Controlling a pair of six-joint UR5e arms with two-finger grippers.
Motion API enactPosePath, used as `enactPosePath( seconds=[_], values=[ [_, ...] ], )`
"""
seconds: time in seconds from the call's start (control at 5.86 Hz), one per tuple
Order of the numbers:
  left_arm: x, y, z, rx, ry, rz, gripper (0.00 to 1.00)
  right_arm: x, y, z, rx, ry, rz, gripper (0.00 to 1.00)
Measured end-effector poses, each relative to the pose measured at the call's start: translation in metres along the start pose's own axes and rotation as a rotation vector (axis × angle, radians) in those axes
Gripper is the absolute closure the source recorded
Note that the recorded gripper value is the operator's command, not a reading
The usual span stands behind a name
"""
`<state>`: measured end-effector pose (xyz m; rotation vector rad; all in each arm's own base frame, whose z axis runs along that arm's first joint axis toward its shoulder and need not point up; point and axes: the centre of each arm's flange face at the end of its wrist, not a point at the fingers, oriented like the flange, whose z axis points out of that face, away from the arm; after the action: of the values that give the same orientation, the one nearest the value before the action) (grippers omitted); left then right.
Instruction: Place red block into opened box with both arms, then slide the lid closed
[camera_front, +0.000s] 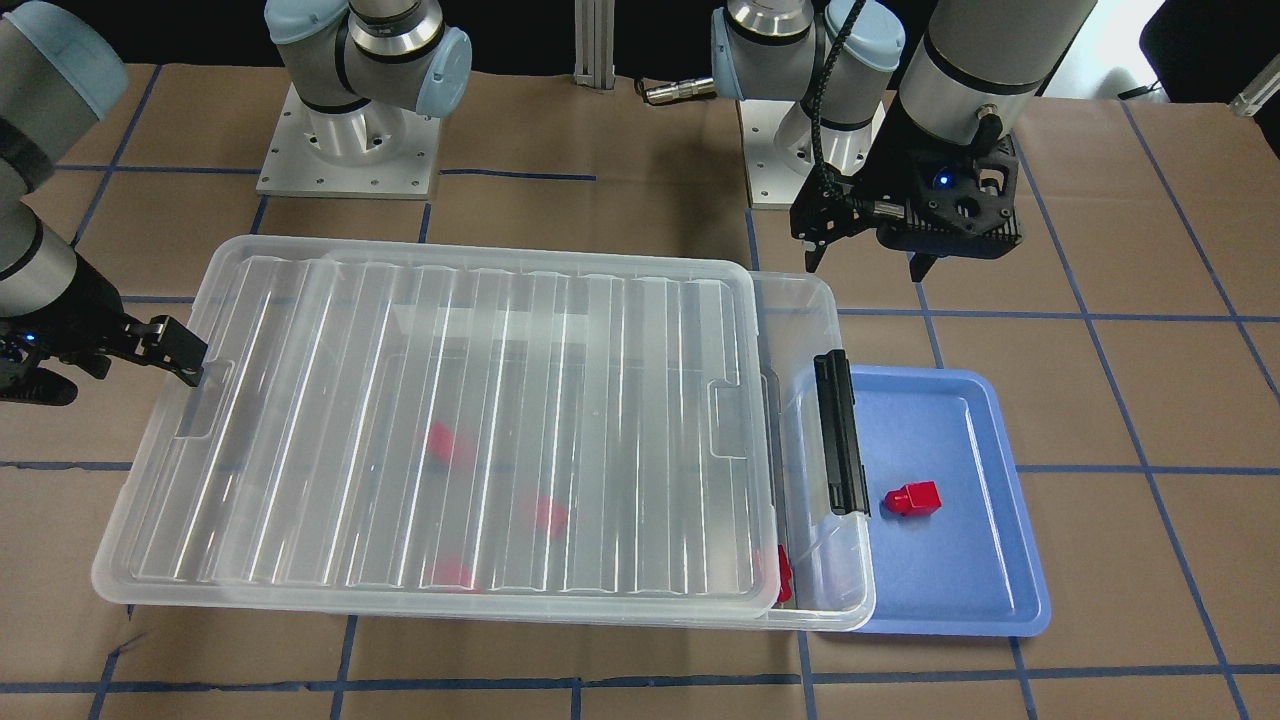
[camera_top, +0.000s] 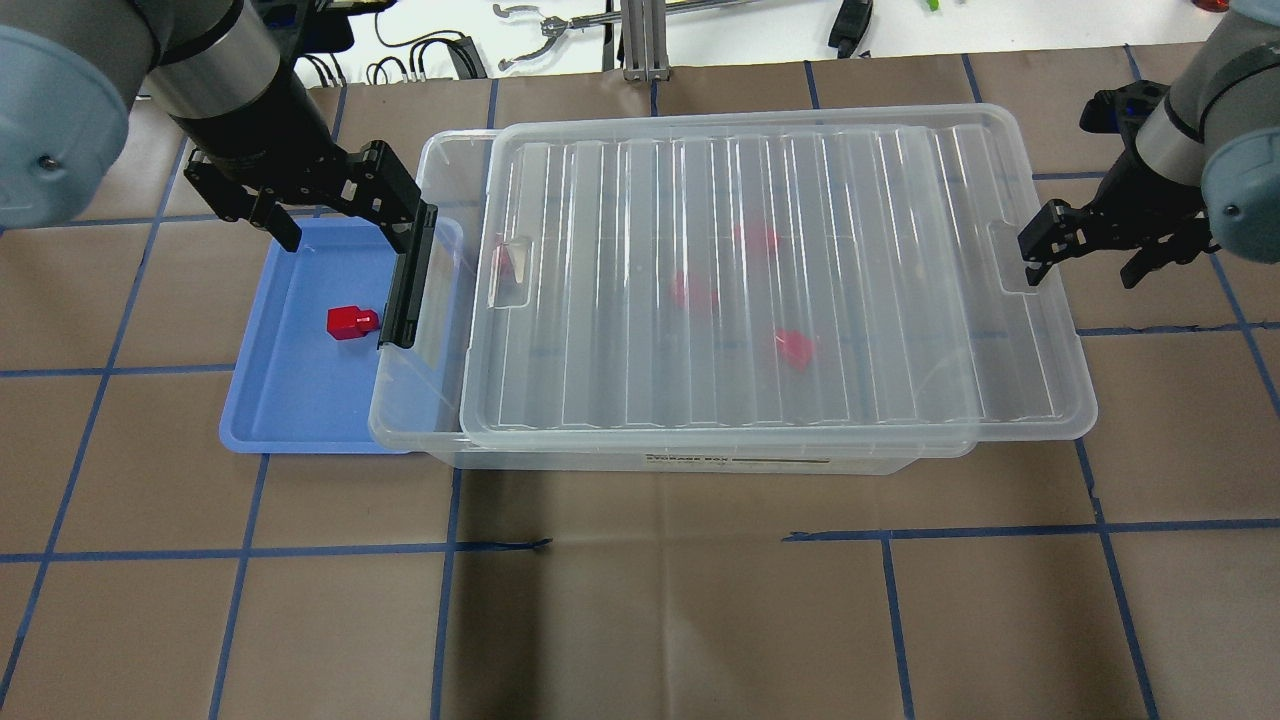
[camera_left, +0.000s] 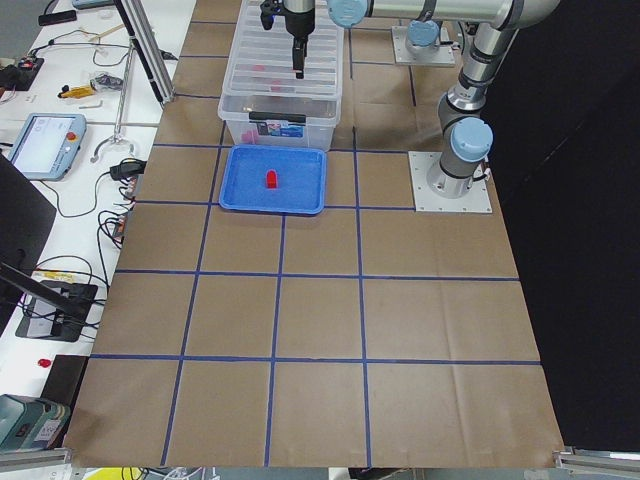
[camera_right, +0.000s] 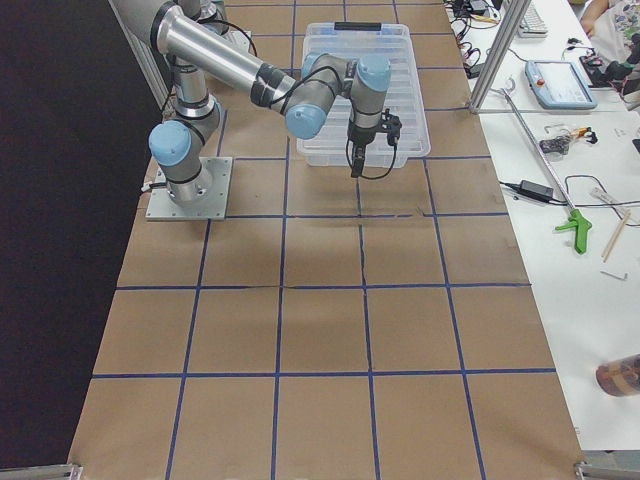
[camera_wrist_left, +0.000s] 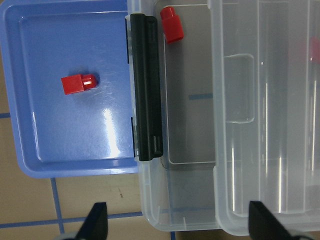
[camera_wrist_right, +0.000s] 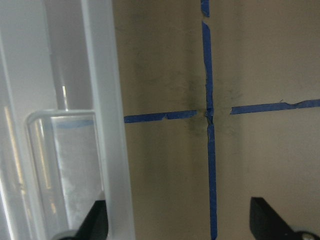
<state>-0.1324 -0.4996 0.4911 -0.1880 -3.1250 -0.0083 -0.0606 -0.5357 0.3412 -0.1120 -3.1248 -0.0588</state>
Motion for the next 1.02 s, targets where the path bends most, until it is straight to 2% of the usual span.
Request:
enactPosePath(
  seconds=[0.51, 1.02],
  values=[
    [-0.014, -0.007, 0.004, 0.015, -0.008, 0.330, 0.01, 0.038, 0.001, -0.001, 0.012, 0.002, -0.033, 0.00],
    [-0.076, -0.019, 0.027, -0.004, 0.000, 0.647, 0.01, 0.077, 0.005, -0.003, 0.026, 0.029, -0.054, 0.00]
  ],
)
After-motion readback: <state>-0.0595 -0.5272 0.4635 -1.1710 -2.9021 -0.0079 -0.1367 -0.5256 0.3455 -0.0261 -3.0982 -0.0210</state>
